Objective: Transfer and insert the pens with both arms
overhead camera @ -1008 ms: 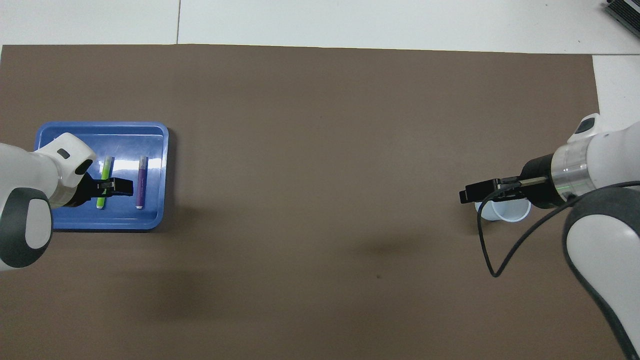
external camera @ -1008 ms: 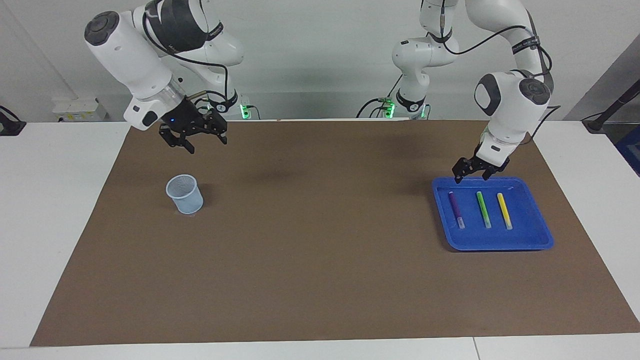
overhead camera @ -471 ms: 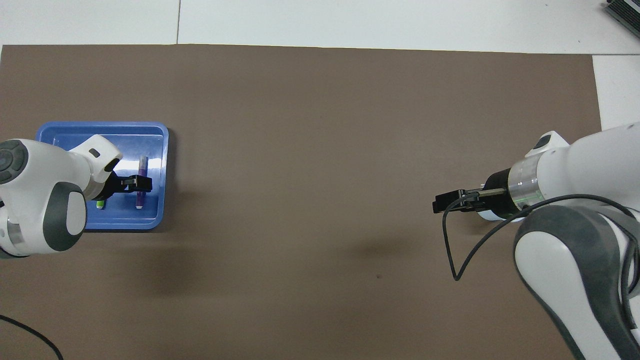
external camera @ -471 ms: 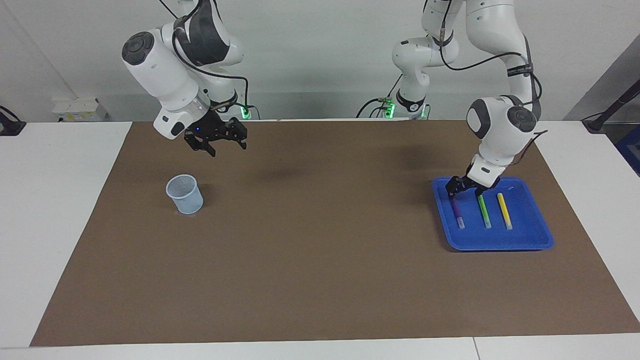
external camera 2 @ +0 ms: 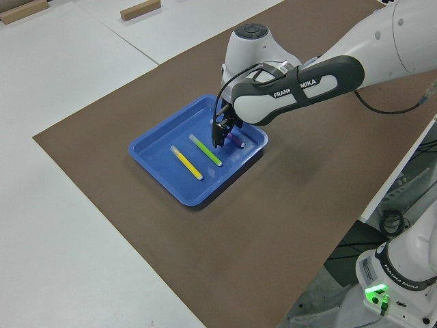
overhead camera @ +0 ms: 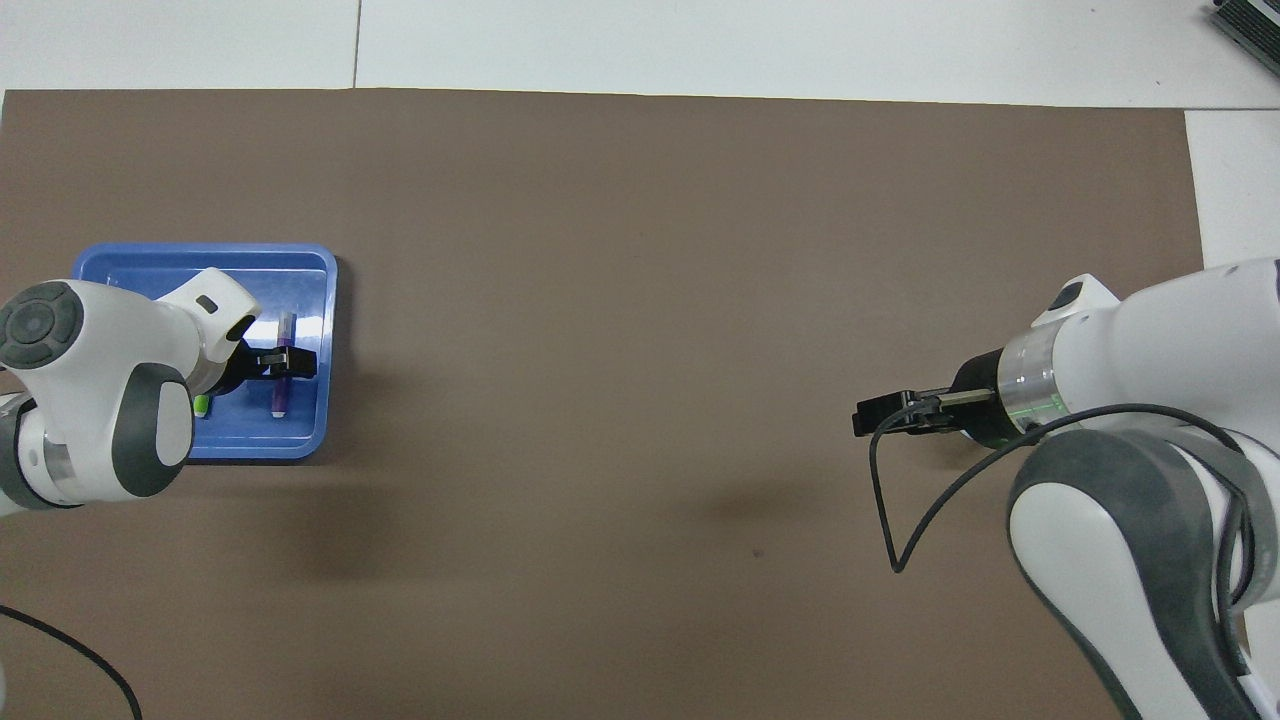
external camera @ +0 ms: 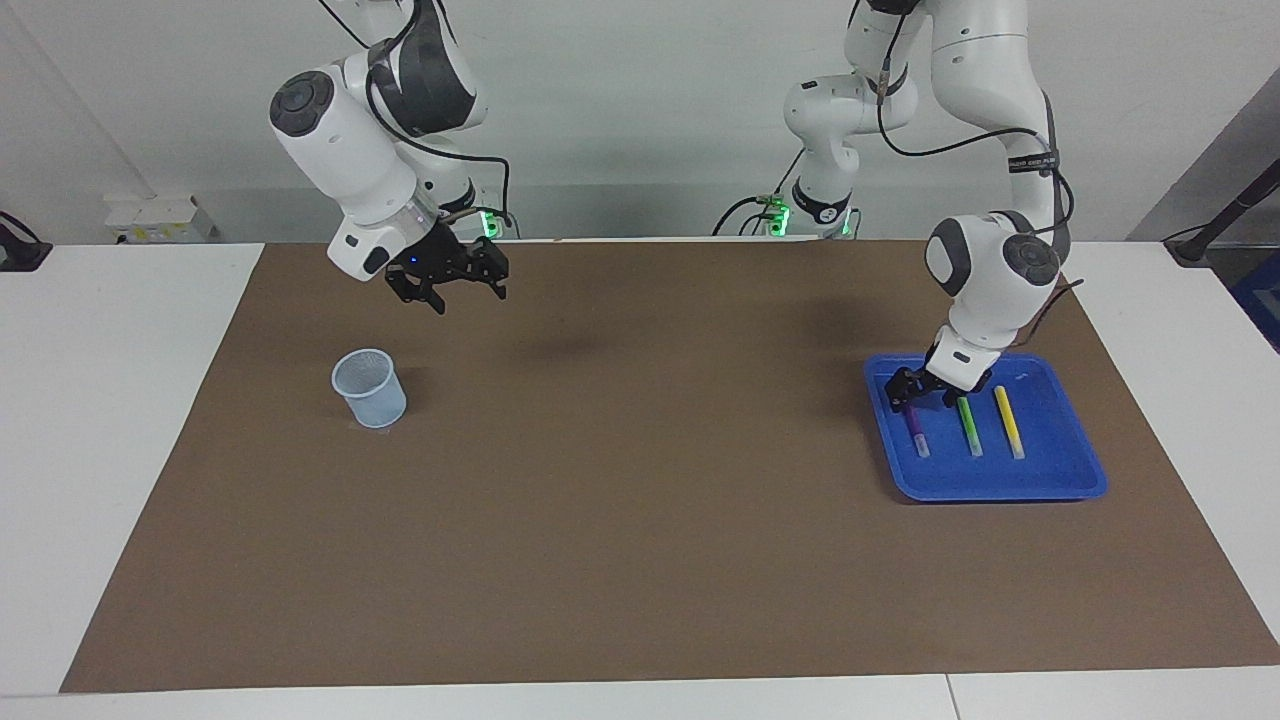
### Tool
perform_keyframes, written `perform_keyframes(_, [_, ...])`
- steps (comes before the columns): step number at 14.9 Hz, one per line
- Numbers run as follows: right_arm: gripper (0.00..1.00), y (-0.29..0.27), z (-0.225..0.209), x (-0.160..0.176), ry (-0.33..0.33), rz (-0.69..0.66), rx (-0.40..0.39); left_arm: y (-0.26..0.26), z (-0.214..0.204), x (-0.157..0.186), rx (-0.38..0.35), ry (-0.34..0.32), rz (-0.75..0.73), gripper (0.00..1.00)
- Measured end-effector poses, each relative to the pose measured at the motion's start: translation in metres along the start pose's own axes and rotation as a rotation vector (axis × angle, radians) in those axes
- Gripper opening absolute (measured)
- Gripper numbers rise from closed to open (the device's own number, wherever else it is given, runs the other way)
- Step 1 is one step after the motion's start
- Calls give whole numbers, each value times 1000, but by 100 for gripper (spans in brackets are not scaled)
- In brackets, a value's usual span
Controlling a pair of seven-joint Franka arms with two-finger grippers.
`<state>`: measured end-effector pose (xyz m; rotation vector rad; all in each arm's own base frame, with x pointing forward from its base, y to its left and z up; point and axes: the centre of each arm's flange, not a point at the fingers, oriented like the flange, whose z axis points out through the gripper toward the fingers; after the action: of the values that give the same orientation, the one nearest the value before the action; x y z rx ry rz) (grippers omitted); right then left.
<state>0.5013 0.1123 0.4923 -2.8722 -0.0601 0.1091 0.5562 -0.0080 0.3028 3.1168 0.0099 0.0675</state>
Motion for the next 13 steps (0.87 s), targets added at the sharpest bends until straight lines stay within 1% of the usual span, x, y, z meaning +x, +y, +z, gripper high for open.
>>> perform_keyframes(1, [100,0,1,0,3,1,0,5,0,1,-1,4,8,96])
perform_keyframes(2, [100,1,2,0,3,2,0,8,1,1,-1,9,14,90])
perform_keyframes(3, [100,1,3,0,4,2,-1,8,2,1,-1,9,14,90])
perform_keyframes(5, [100,1,3,1,14,2,0,8,5,1,-1,4,15,80])
perform_keyframes(8, [100,-5,5,0,13,-9,-1,8,6,1,-1,3,15,80])
perform_keyframes(9, [100,-6,5,0,13,-11,-2,9,6,1,-2,3,16,71])
perform_keyframes(10, [100,-8,6,0,15,-13,-2,10,4,2,-2,7,17,56])
perform_keyframes(13, [100,-11,6,0,24,-16,-2,12,1,4,-2,15,21,22])
